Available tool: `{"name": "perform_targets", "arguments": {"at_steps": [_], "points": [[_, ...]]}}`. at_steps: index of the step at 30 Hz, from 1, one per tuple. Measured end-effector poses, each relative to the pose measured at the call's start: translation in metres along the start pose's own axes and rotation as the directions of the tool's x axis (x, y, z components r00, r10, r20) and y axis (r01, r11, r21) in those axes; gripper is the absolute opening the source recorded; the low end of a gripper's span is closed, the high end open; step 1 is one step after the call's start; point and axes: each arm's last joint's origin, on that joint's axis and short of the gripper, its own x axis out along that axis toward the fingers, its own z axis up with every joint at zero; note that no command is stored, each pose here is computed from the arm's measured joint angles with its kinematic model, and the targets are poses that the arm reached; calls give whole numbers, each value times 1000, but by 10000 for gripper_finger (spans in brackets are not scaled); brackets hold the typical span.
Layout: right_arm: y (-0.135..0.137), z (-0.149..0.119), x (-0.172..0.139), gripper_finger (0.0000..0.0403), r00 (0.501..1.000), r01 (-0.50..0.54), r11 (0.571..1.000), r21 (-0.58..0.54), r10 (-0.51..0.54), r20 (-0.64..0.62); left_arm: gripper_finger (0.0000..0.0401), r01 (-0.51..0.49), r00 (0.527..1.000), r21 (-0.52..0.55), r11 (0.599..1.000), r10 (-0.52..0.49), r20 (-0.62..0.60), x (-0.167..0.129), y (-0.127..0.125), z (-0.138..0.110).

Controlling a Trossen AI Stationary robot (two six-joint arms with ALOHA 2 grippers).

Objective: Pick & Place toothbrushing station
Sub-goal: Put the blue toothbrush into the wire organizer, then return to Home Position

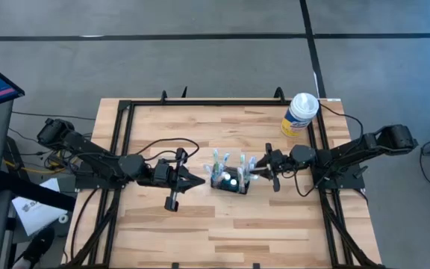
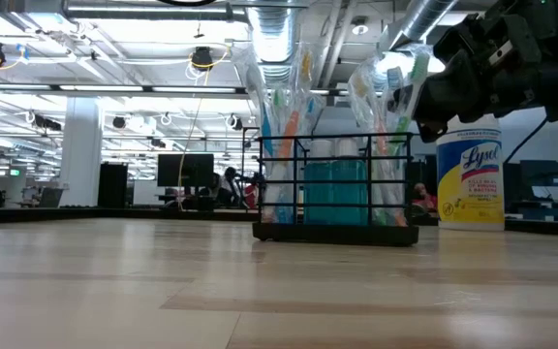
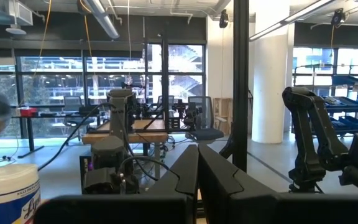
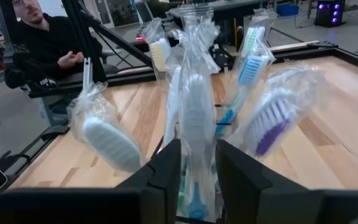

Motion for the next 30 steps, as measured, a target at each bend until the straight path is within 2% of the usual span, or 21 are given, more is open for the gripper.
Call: {"name": "perform_targets", "arguments": {"at_steps": [17,23,30], "points": [[0,1,-2,190,1000,4,1000,4,-4,-10,0,0,1000,0,1000,0,-1,0,0,0],[1,7,-7,200,1000,-1,1000,2,1,18,0,1,1000,2,1000,-1,-10,0,0,-1],[1,13,-18,194,1000,8,1000,4,-8,1,0,35,997,7,999,-35,-62,-2,-9,-6]]}}
